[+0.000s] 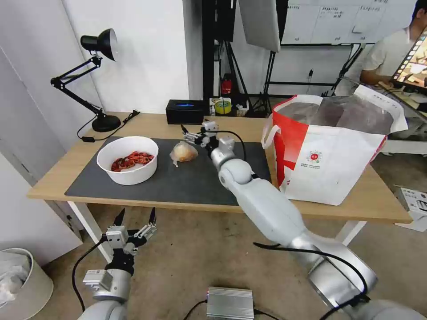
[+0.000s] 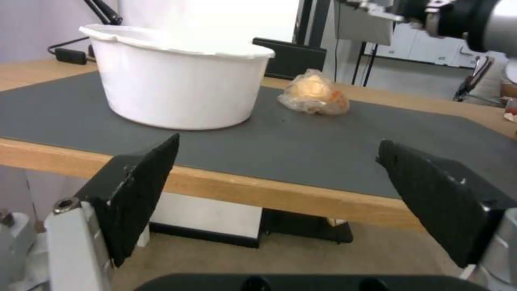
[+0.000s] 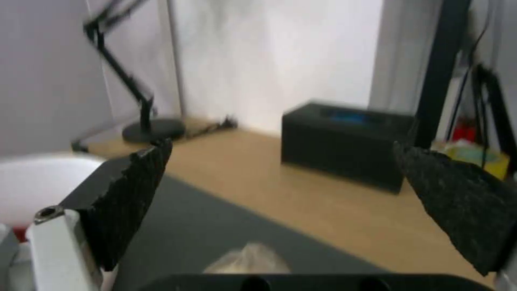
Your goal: Pick up the trash from the table and place it into the takeout bag.
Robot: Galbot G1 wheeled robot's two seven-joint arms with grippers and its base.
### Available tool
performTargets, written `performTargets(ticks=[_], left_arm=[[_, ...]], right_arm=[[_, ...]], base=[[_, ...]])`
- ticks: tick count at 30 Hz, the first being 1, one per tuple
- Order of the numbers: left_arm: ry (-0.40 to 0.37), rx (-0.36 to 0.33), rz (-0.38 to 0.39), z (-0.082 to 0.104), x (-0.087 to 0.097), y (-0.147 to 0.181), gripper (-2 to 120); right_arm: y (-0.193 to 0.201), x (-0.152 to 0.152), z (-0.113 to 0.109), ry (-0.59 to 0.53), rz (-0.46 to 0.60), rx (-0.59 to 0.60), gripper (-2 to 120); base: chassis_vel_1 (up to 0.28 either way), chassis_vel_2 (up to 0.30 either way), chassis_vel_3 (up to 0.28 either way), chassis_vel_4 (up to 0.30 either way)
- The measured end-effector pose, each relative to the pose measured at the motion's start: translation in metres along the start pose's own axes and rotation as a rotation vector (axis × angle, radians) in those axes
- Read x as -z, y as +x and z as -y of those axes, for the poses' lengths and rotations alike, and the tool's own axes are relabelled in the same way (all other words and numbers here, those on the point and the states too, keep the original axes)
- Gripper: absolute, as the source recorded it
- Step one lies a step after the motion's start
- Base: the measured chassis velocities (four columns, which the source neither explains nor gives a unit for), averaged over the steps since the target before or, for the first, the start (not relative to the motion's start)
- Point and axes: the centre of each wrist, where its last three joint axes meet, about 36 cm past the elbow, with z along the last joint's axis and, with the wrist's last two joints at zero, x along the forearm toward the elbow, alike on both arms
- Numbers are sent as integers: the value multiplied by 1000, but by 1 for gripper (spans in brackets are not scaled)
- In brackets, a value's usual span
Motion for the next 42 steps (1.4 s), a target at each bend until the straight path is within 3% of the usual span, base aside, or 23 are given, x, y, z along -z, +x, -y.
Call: performTargets(ticks=[7,20,42], left_arm=[[-4,0,-2,-2,-1,0,100],[-7,-22,-5,-5,-3,-1,100],[3,-25,-4,-4,-11,-2,100]], right_arm=[[-26,17,7,29,-184,8,100],[-44,23,19,59,-349,65,100],[-35,-23,13,93,-409,98,100]], base=[[0,0,0,0],[0,0,0,0],[0,0,0,0]])
